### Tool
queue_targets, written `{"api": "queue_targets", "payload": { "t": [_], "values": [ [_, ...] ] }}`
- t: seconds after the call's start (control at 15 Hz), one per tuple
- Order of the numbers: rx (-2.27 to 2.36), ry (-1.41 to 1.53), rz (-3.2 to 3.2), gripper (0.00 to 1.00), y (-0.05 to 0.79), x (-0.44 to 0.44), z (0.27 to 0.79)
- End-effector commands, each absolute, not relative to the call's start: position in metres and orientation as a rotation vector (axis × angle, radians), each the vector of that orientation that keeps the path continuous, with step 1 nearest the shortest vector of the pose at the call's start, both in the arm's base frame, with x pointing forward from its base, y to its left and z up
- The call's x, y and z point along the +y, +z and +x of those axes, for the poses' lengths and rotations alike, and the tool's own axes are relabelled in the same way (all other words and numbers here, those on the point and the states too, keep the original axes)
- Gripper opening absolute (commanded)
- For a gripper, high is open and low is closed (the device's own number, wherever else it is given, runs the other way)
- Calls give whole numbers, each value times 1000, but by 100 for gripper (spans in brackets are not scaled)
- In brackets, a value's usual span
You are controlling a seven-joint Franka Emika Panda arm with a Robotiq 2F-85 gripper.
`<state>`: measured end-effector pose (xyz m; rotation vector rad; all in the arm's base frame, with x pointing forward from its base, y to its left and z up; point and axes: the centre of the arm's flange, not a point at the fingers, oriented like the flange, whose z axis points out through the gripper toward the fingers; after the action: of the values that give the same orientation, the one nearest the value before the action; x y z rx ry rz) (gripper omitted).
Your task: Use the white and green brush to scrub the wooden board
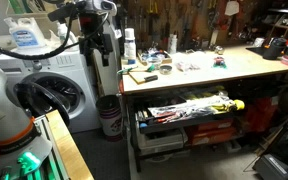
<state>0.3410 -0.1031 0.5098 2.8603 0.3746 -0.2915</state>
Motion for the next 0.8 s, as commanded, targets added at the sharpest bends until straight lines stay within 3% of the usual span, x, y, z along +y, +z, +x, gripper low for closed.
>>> {"api": "queue_targets", "payload": {
  "t": [0.0,0.33,0.73],
  "values": [
    [374,-291,2860,100,510,-103,341],
    [328,-304,2975,100,490,-46,373],
    [-167,-266,3098,100,427,59,431]
  ]
}}
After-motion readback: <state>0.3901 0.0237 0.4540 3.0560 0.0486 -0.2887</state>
